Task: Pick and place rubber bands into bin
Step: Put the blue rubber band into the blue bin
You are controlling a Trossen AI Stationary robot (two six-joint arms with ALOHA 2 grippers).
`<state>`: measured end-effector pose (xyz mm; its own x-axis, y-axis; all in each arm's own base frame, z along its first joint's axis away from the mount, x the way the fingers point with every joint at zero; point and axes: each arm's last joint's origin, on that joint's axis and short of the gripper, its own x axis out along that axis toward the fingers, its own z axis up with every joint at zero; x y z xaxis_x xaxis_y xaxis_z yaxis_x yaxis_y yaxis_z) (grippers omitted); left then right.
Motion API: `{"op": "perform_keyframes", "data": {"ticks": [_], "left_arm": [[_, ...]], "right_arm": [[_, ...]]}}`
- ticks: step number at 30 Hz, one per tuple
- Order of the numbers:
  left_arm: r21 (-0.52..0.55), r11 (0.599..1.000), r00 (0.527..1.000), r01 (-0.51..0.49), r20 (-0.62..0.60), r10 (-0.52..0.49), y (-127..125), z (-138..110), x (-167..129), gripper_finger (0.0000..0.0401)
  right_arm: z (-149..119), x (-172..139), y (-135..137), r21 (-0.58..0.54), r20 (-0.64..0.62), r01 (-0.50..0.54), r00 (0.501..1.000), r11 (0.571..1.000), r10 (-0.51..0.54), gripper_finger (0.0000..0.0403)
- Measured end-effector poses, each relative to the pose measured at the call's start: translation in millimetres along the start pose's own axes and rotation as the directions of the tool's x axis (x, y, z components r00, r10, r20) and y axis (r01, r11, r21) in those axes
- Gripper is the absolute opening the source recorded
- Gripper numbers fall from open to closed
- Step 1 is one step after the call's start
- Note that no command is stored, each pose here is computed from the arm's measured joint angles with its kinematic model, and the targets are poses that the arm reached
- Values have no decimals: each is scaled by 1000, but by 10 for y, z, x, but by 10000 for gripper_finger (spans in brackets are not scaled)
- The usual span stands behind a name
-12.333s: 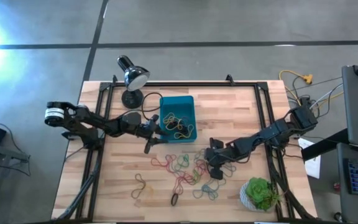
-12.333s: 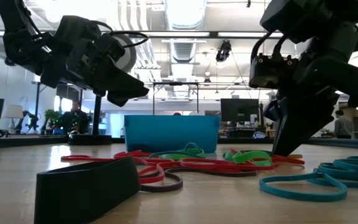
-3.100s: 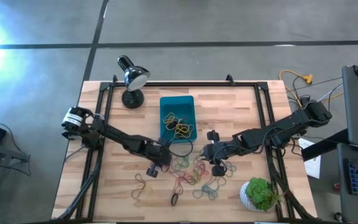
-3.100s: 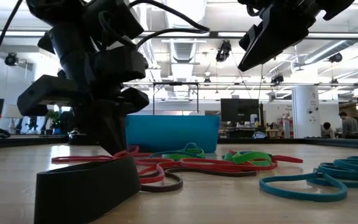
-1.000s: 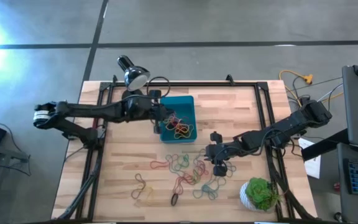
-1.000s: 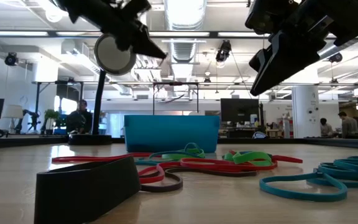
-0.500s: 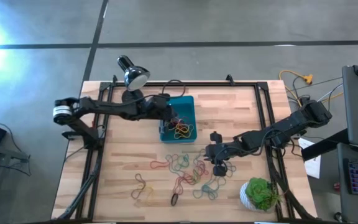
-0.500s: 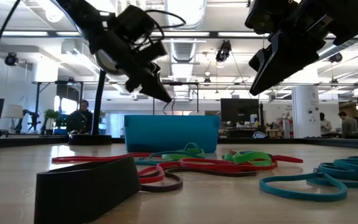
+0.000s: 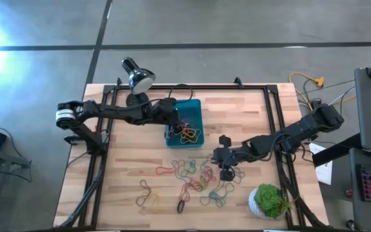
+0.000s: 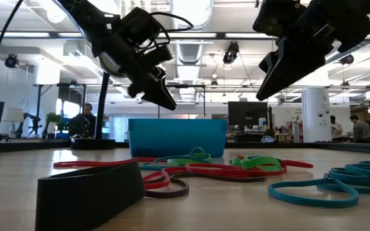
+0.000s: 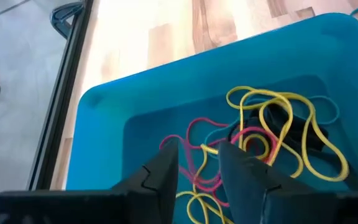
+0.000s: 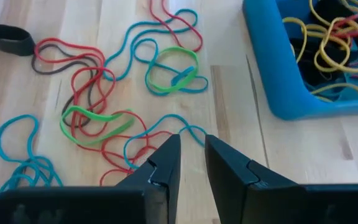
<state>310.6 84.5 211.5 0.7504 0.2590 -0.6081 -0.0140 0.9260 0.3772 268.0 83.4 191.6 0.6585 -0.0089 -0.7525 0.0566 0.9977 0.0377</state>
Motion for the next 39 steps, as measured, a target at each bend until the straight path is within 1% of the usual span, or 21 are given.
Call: {"op": "perform_keyframes", "data": {"ticks": [3,7,10,13,15,17,20,23,26,32,34,39], "left_arm": [[-1,1000,1000,9,-9,-9,-12,7,-36,104],[-47,998,999,30,-30,-31,-40,17,-134,105],[-85,995,996,56,-64,-62,-91,14,-230,105],[-130,987,990,96,-88,-108,-153,15,-351,105],[-165,976,983,144,-92,-161,-210,7,-423,105],[-188,961,971,201,-93,-221,-279,-8,-494,105],[-215,944,960,250,-71,-271,-366,0,-597,105],[-218,936,953,275,-65,-295,-452,3,-695,105],[-213,931,951,295,-28,-308,-515,59,-777,105],[-185,928,945,323,11,-327,-590,116,-878,105],[-181,927,944,327,13,-331,-601,120,-890,105],[-180,927,943,328,11,-332,-607,120,-885,105]], "right_arm": [[-43,15,-10,13,-13,4,1000,1000,-4,68],[-124,46,-33,19,-29,10,1000,1000,-10,68],[-148,86,-29,10,12,-17,1000,1000,17,68],[-179,156,-15,-24,60,-56,997,998,57,68],[-200,227,-7,-55,81,-71,994,996,76,68],[-240,309,0,-100,69,-71,995,992,78,68],[-294,427,-10,-146,41,-43,998,988,49,68],[-300,553,-58,-140,11,-19,1000,990,21,68],[-308,652,-123,-133,-18,4,1000,991,-6,68],[-266,675,-222,-123,-17,25,999,992,-28,68],[-251,668,-241,-122,-13,14,1000,992,-16,68],[-248,684,-270,-109,-35,-66,997,992,62,68]]}}
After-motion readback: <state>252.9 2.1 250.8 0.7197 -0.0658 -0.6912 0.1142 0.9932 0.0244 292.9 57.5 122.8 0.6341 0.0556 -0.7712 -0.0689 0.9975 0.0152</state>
